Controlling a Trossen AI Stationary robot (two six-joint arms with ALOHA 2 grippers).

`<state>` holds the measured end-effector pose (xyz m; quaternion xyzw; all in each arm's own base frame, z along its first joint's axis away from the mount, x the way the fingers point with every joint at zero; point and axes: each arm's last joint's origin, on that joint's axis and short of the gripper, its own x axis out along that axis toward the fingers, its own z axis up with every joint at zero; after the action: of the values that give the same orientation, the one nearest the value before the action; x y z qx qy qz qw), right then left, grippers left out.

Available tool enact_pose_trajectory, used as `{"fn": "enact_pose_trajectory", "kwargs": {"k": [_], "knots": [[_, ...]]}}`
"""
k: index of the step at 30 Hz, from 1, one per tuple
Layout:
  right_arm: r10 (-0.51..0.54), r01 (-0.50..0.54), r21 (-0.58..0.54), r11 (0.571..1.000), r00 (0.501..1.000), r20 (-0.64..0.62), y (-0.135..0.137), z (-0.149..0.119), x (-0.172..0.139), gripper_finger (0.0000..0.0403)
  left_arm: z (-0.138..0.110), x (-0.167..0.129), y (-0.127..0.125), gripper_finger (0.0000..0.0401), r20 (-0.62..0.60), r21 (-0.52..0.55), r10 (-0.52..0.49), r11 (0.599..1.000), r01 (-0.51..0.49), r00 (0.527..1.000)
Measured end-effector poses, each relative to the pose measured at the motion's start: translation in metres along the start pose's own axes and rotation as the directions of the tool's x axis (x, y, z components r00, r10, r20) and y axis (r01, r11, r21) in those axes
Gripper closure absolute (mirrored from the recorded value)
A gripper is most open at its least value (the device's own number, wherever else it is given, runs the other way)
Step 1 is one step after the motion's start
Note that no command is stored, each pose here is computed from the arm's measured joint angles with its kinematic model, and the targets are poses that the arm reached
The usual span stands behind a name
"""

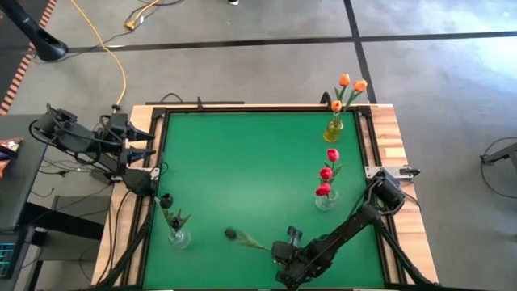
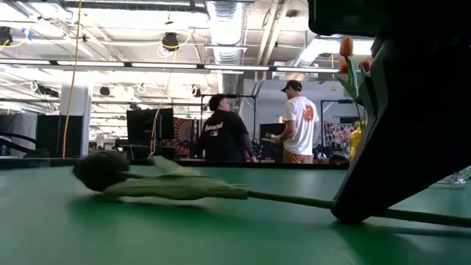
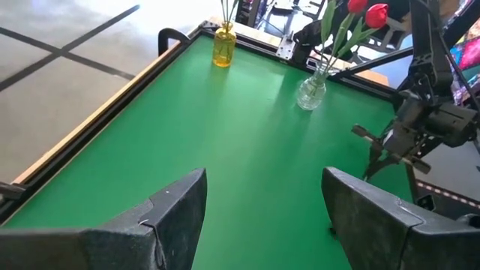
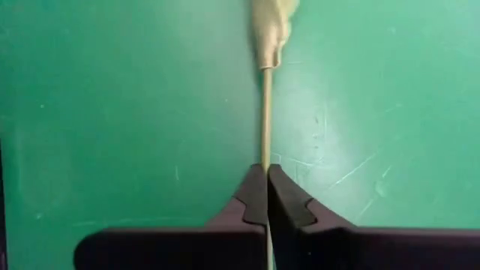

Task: Sort flowers into vase by color
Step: Put the black tulip into the bottom transparent flower vase

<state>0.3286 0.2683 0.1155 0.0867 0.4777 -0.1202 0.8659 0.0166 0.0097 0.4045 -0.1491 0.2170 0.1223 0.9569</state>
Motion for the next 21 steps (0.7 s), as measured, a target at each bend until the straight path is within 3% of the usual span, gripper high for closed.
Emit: {"fn": "enact_pose_trajectory", "kwargs": {"k": [7,15,21], "knots": [[0.045,-0.047,0.097,0.994,0.999,0.032,-0.009,0.023,-0.031,0.0375,0.0,0.0,0.0,0.015,0.002,0.032,0.003,0.999,-0.003,1.0],[0.141,-0.164,0.11,0.98,0.971,0.195,-0.028,0.061,-0.116,0.0383,0.002,0.0,0.0,0.015,0.032,0.064,0.022,0.998,-0.024,0.999],[0.136,-0.192,0.1,0.976,0.904,0.406,-0.052,0.082,-0.181,0.0383,0.013,-0.001,-0.007,0.015,0.131,0.097,-0.043,0.995,0.03,0.99]]}}
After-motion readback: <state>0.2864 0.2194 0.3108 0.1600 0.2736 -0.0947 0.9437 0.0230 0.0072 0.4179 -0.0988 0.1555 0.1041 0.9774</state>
